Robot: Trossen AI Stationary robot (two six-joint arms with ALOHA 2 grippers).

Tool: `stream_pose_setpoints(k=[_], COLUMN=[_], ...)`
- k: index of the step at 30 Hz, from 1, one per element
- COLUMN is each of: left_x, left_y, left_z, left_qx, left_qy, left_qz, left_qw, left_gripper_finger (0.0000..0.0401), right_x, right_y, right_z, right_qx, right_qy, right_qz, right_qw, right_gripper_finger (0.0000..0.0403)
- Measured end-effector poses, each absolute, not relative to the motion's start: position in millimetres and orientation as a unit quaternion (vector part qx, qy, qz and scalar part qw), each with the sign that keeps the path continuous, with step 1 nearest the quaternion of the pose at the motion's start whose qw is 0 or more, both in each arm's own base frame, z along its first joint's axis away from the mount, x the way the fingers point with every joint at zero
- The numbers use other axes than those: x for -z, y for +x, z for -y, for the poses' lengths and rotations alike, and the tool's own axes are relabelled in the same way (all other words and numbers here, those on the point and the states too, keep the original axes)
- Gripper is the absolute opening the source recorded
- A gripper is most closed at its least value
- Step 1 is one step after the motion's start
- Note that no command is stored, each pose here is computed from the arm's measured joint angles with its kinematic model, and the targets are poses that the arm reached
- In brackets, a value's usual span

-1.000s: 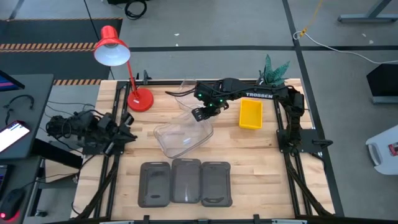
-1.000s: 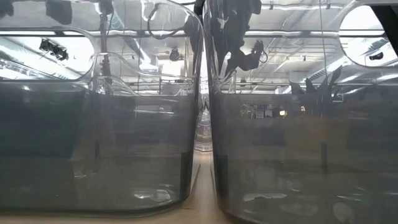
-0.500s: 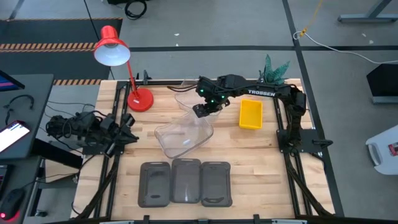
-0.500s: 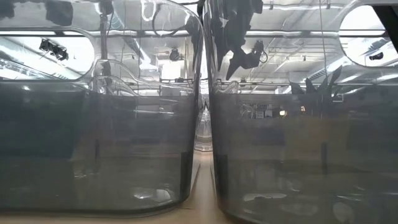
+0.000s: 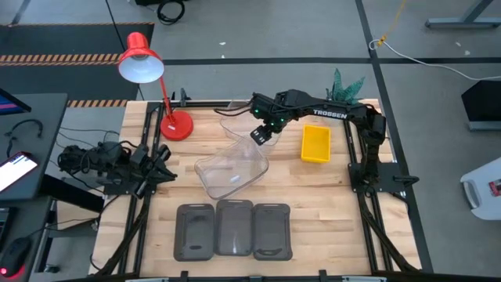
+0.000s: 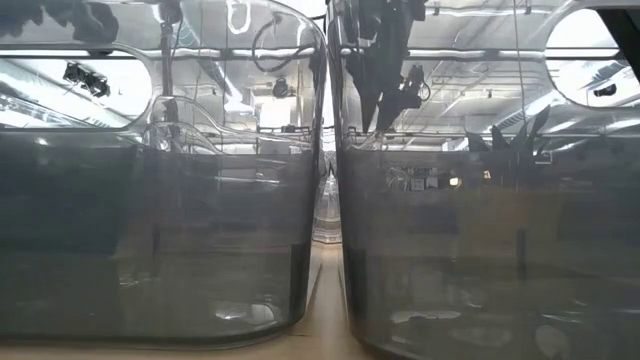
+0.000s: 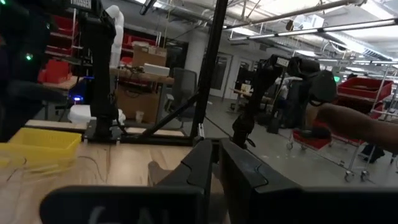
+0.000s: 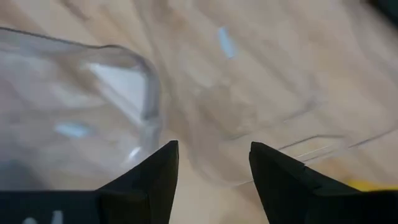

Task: Stack baskets by color
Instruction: Stack the top transparent bin on the bottom stacked transparent bins

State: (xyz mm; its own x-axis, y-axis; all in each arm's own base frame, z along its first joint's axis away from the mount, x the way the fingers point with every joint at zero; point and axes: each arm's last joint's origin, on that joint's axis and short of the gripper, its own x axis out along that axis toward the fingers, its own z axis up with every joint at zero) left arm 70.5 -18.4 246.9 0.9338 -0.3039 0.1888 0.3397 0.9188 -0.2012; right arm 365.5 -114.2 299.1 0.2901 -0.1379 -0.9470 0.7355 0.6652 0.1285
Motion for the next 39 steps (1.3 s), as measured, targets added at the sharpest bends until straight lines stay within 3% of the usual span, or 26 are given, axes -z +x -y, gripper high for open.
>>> stream_pose_setpoints(k=[8, 15, 39], left_x=[-246, -246, -246], left_y=[71, 71, 71], left_z=[18, 18, 18], left_qx=[0.15, 0.145, 0.145], left_qy=[-0.03, 0.01, 0.013], left_qz=[0.087, 0.094, 0.093], left_qw=[0.984, 0.985, 0.985], left_gripper_finger=[0.0032, 0.0033, 0.0038], right_x=[-296, -283, -228], right_y=[347, 329, 310], right_z=[156, 188, 218], right_qx=[0.374, 0.391, 0.337], right_qy=[0.204, 0.208, 0.242], right_qz=[-0.535, -0.549, -0.555], right_qw=[0.73, 0.709, 0.721], right_gripper_finger=[0.0192, 0.0185, 0.0183])
